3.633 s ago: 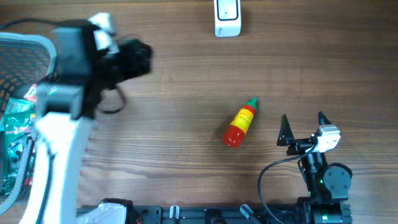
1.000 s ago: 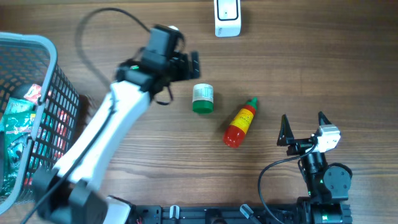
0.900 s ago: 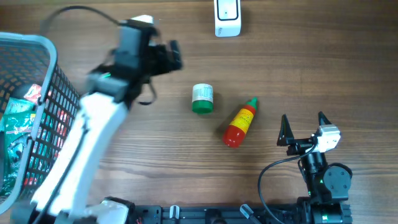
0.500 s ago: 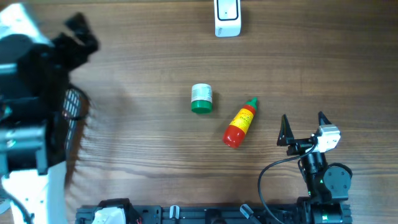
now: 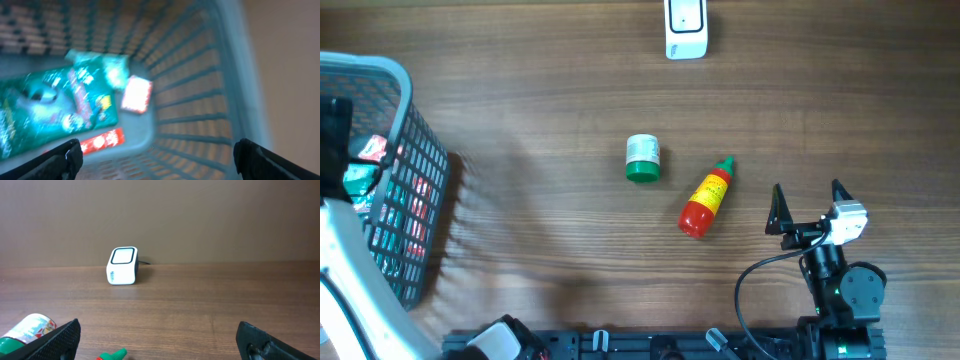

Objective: Scan the item barcode
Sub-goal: 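Move the left gripper into the basket and grasp the green glove pack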

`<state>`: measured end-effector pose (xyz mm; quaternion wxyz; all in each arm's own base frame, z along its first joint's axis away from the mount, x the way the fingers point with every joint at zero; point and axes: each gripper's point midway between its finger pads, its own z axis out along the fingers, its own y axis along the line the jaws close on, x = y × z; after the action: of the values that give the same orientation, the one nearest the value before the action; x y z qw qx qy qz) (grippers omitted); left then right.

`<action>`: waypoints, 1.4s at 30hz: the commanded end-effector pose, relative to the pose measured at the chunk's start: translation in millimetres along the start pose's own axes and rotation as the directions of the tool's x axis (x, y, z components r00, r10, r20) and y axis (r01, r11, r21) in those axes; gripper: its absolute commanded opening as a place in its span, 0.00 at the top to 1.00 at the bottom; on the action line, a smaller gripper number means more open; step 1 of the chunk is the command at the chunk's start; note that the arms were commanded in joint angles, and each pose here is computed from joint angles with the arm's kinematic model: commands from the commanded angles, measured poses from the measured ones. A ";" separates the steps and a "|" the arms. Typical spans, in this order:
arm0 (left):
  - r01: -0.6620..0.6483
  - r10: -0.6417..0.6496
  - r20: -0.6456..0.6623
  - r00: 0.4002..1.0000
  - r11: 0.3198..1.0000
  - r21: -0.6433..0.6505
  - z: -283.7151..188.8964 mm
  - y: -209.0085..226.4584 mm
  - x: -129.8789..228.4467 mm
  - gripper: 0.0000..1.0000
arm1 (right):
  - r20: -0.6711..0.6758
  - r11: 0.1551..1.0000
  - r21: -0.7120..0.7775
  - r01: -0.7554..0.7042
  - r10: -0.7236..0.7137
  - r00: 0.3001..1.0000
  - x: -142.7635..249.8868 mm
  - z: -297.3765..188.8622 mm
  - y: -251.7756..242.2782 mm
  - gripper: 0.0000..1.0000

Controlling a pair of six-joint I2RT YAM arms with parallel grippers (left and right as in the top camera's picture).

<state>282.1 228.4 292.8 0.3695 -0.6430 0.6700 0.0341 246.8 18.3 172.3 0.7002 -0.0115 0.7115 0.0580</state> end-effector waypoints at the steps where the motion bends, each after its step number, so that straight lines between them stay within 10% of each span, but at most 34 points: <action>1: 0.296 -0.304 -0.033 0.952 0.944 -0.147 29.3 34.1 -0.4 0.00 | 0.003 1.000 0.013 0.010 -0.010 1.000 -0.4 0.0 -2.4 0.00; 11: 0.783 -0.770 0.283 0.572 0.409 -0.468 70.0 137.5 8.4 0.00 | 0.003 1.000 0.013 0.010 -0.010 1.000 -0.4 0.0 -2.4 0.00; 20: 0.863 -0.798 0.500 0.337 0.050 -0.503 103.4 169.6 36.7 0.00 | 0.003 1.000 0.013 0.010 -0.010 1.000 -0.4 0.0 -2.4 0.00; 35: 0.904 -0.762 0.578 0.293 0.023 -0.427 162.0 204.2 15.1 0.00 | 0.003 1.000 0.013 0.011 -0.011 1.000 -0.4 0.0 -2.4 0.00; 42: 0.833 -0.759 0.505 0.411 0.088 -0.546 199.8 218.9 34.2 0.00 | 0.003 1.000 0.013 0.010 -0.010 1.000 -0.4 0.0 -2.4 0.00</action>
<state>181.0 339.9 62.7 0.0915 -0.9862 0.0735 0.1167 246.8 18.3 172.3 0.7002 -0.0115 0.7115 0.0580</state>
